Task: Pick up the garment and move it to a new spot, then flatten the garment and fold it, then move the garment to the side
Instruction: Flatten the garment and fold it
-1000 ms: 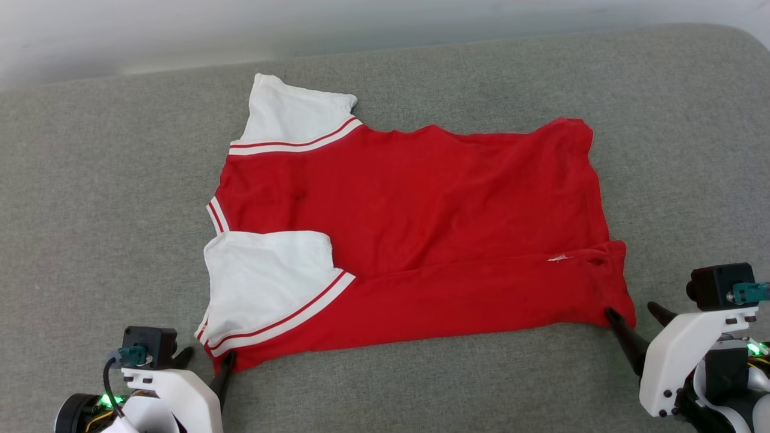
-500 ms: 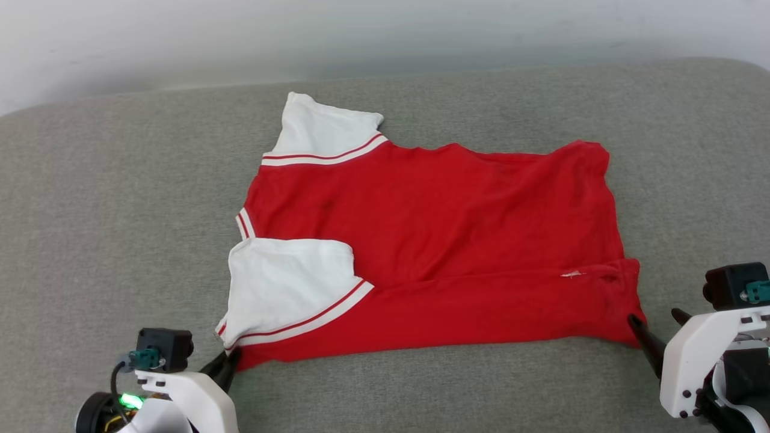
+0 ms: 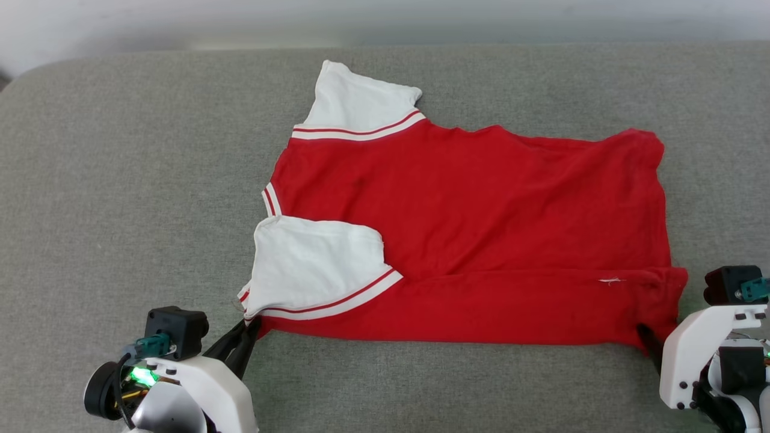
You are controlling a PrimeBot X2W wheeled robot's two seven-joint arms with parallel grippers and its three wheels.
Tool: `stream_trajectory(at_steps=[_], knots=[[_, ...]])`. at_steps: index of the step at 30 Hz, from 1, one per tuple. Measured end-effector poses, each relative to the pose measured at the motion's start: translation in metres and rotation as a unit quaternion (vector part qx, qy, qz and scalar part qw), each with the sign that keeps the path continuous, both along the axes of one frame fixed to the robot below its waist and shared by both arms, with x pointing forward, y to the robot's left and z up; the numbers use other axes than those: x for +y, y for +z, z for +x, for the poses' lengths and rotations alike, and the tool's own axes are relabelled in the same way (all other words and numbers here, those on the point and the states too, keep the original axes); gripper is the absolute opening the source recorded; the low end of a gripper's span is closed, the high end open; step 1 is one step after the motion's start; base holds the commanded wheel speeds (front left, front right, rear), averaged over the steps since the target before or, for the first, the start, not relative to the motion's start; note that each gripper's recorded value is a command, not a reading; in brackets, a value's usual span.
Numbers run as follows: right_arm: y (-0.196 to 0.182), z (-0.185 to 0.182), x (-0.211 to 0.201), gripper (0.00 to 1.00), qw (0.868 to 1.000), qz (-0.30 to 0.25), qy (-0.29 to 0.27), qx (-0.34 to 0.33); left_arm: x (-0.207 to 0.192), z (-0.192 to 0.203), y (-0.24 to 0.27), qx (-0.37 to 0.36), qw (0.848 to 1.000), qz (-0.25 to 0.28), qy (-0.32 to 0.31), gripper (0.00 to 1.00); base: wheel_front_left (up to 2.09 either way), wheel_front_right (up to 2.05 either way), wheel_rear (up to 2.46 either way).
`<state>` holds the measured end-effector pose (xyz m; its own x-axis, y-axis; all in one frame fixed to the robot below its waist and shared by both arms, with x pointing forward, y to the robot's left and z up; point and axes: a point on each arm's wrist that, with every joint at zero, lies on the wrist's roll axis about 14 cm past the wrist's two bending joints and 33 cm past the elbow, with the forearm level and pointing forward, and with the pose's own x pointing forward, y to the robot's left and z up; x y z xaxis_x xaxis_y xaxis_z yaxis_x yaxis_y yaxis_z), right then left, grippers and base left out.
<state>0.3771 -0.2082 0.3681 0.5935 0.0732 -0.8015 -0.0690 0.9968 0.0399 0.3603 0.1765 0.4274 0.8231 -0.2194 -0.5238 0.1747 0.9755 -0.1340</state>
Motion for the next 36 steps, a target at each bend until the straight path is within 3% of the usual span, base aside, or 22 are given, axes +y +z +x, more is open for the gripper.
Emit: stream_trajectory(at_steps=[5, 6, 7, 8, 18, 27, 36], knots=[[-0.012, 0.004, 0.008, 0.98, 1.000, 0.004, 0.011, 0.017, 0.002, 0.000, -0.005, 0.009, 1.000, 0.005, 0.000, 0.00, 0.00, 0.00, 0.00], [-0.014, 0.004, 0.008, 0.47, 1.000, 0.004, 0.012, 0.020, 0.003, 0.000, -0.006, 0.010, 1.000, 0.005, 0.000, 0.00, 0.00, 0.00, 0.00], [-0.015, 0.005, 0.009, 0.16, 1.000, 0.004, 0.012, 0.022, 0.003, 0.000, -0.006, 0.011, 1.000, 0.005, 0.001, 0.00, 0.00, 0.00, 0.00], [-0.016, 0.005, 0.009, 0.00, 1.000, 0.004, 0.013, 0.023, 0.004, -0.001, -0.007, 0.013, 1.000, 0.007, 0.001, 0.00, 0.00, 0.00, 0.00], [-0.002, 0.001, 0.002, 0.00, 1.000, 0.008, 0.002, 0.000, 0.008, -0.021, -0.013, 0.034, 0.999, 0.011, -0.009, 0.00, 0.00, 0.00, 0.00], [0.023, -0.039, -0.021, 0.00, 1.000, 0.008, -0.016, -0.012, 0.005, -0.070, -0.019, 0.076, 0.997, 0.013, -0.026, 0.00, 0.00, 0.00, 0.00], [0.012, -0.073, -0.039, 0.00, 0.999, 0.003, -0.041, 0.029, -0.005, -0.085, -0.037, 0.116, 0.992, 0.011, -0.046, 0.00, 0.00, 0.00, 0.00]])
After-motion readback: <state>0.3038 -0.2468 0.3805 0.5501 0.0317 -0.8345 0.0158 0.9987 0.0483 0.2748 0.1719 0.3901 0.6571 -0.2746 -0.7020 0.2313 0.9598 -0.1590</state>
